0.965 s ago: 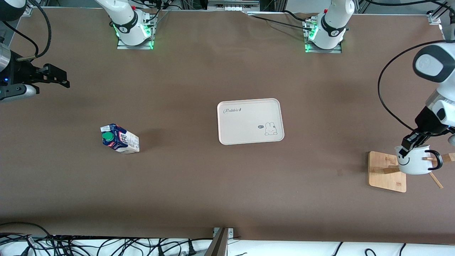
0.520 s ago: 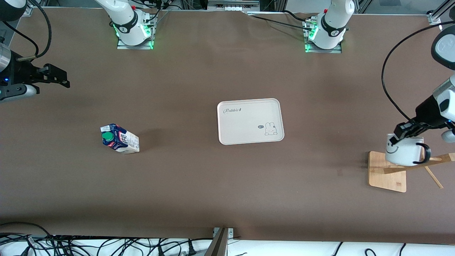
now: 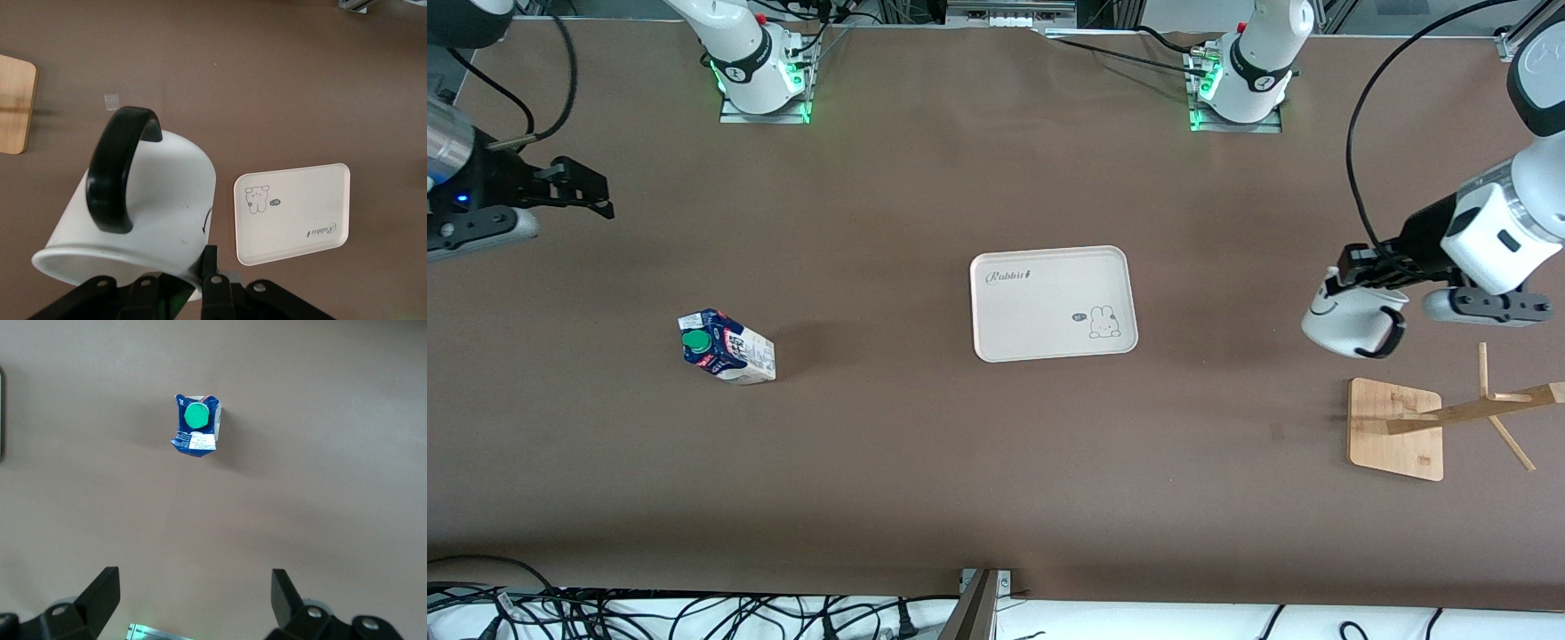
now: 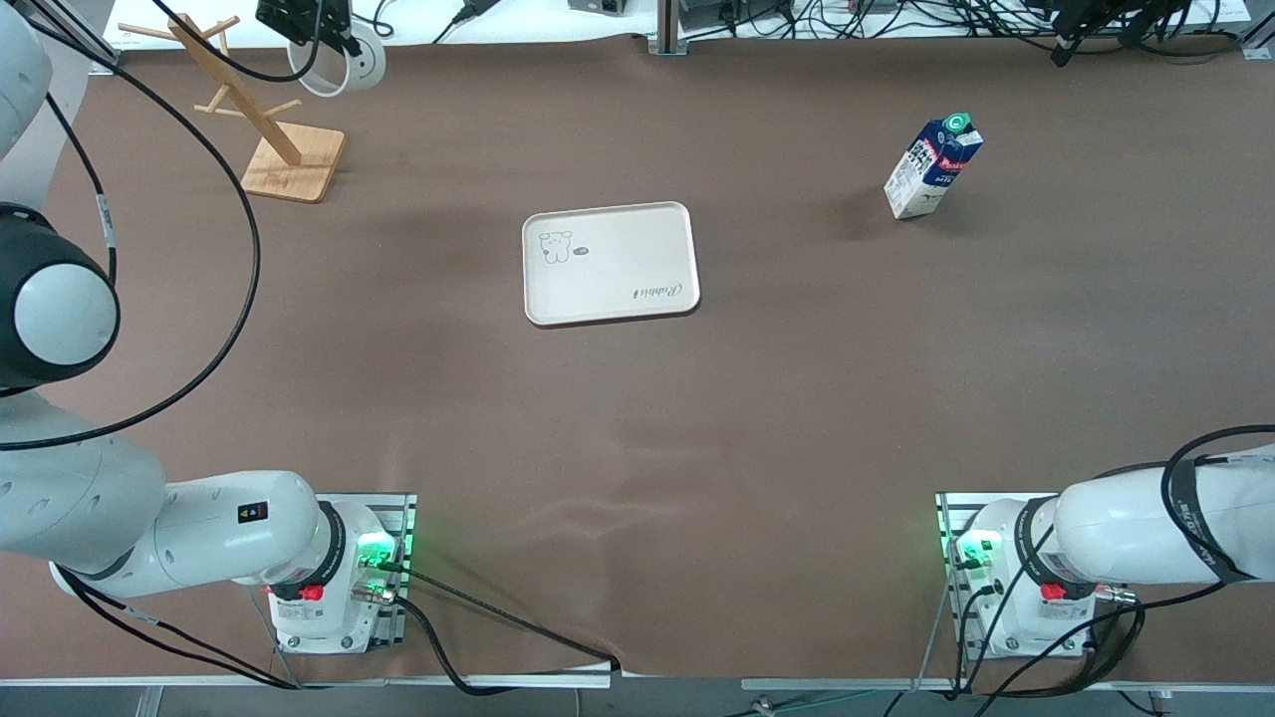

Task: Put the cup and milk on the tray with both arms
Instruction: 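Lift the white mug off the tree peg with the left gripper, then carry the mug to the tray while the right gripper reaches the milk carton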

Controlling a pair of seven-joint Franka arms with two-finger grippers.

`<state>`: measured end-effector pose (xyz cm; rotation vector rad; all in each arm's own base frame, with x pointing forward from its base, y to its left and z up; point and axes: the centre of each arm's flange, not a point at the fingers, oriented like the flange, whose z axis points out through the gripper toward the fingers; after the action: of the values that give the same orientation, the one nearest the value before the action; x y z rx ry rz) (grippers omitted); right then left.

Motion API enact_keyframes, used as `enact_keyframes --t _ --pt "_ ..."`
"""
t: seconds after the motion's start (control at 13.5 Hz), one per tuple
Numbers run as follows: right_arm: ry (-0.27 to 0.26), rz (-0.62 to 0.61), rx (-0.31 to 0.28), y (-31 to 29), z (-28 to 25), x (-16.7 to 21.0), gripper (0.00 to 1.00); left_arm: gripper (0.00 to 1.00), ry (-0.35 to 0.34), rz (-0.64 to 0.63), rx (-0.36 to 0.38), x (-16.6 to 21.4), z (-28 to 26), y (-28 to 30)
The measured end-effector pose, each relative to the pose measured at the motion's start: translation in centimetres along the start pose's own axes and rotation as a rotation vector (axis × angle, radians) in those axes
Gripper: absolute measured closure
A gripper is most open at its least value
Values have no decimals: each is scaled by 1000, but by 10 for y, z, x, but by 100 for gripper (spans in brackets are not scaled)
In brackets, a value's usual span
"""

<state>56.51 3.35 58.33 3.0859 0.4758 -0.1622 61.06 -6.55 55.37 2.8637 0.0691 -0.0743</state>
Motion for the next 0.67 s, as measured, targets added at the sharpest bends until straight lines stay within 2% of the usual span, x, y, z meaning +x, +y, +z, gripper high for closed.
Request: enact_keyframes --t 0.07,0.3,0.52,0.67 --pt "-10 -11 -1 -5 6 5 0 91 -33 -8 12 0 10 13" --pt "-19 17 14 -3 30 22 0 91 -124 -22 140 -14 63 83" --pt "3 151 23 6 57 45 0 91 -189 -109 186 -31 116 145" --pt "26 193 21 8 67 56 0 91 -268 -124 194 -34 163 163"
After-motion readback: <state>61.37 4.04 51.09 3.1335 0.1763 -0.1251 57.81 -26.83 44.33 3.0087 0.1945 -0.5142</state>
